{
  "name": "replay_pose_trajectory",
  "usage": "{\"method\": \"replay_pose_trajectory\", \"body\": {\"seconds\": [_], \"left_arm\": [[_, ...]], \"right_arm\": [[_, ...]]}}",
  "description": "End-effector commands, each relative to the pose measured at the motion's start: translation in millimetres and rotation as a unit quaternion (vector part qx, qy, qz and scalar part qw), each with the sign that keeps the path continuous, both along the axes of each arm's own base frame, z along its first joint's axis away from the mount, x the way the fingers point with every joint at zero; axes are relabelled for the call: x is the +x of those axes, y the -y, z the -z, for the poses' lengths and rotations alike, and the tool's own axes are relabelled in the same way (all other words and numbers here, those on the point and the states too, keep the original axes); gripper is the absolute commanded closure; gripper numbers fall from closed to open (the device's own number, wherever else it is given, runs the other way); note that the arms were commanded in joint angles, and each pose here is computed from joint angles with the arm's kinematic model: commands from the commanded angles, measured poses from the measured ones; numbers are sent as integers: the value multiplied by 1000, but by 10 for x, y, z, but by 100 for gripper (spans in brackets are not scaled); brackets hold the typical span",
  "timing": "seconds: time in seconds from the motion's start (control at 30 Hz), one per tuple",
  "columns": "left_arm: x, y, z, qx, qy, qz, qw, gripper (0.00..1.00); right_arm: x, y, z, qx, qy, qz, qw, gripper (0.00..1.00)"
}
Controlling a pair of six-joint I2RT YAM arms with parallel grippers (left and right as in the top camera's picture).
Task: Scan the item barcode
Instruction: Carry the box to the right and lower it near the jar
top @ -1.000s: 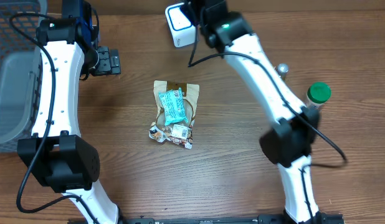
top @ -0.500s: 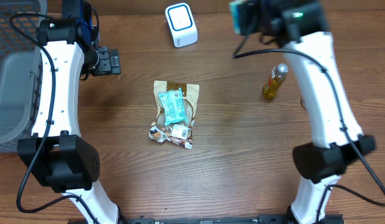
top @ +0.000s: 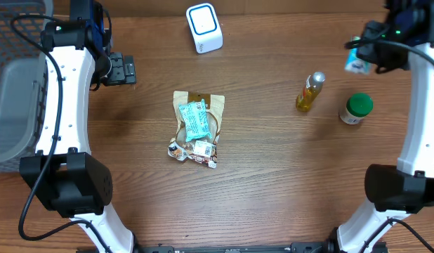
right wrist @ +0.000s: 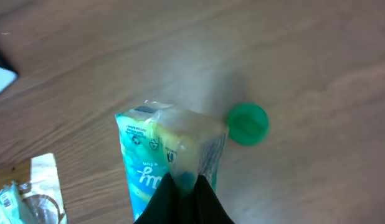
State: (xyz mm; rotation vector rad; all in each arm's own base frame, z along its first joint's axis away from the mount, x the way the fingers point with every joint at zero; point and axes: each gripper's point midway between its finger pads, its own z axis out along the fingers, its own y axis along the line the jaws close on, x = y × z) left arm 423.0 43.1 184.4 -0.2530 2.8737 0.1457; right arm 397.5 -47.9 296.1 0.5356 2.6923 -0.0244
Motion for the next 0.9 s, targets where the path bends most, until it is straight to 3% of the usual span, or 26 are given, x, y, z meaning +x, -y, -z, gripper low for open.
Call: {"method": "replay_pose_trajectory", "body": {"seconds": [0.0, 0.27, 0.5, 0.73, 0.87], "left_arm": [[31, 21, -62, 4, 9, 8, 1000, 1], [32, 21, -62, 4, 10, 8, 1000, 0], [31, 21, -62, 4, 9, 8, 1000, 1], [31, 21, -62, 4, 9, 8, 1000, 0], [31, 21, -62, 4, 9, 8, 1000, 0]], "right_arm": [[7, -14, 77, 28, -9, 11, 999, 96], [-76, -134, 147, 60, -23, 0, 998, 96], [-492, -168, 195, 62, -50, 11, 997, 96], [-1059, -189, 904, 67, -187, 40, 979, 96], [-1110, -174, 1338, 65, -218, 52, 972, 96]]}}
